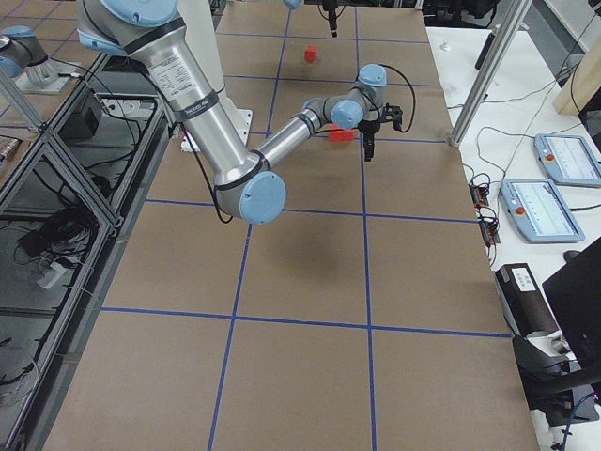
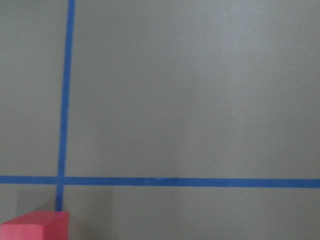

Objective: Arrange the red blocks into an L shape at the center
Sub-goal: 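Open the right gripper and raise it away from the cubes, then lower the left gripper onto the remaining red cube and grasp it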

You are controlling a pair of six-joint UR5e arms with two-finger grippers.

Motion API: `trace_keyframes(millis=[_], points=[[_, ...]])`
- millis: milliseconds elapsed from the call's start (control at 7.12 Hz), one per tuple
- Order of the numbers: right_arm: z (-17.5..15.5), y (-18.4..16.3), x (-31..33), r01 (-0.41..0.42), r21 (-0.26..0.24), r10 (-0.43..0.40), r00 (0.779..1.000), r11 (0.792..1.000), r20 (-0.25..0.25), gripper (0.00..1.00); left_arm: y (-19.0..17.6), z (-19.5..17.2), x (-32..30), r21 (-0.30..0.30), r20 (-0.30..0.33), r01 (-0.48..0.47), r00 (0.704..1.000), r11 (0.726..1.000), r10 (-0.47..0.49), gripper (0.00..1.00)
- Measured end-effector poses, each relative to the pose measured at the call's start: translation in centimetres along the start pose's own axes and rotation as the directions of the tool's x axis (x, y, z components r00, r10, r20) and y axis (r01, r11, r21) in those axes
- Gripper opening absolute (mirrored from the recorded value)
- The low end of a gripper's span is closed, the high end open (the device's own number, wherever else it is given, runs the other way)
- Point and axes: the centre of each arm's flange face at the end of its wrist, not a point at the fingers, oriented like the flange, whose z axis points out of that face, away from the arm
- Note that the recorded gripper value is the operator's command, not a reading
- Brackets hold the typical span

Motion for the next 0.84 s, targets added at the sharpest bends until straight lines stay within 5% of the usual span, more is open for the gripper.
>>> trace_keyframes(millis=[843], points=[[0.1, 0.0, 6.5, 0.069, -0.026, -0.07, 0.997, 0.997, -0.035, 0.99, 6.2, 3.6, 0.0, -0.068, 0.043, -0.026, 0.999, 0.997, 0.029, 1.0]])
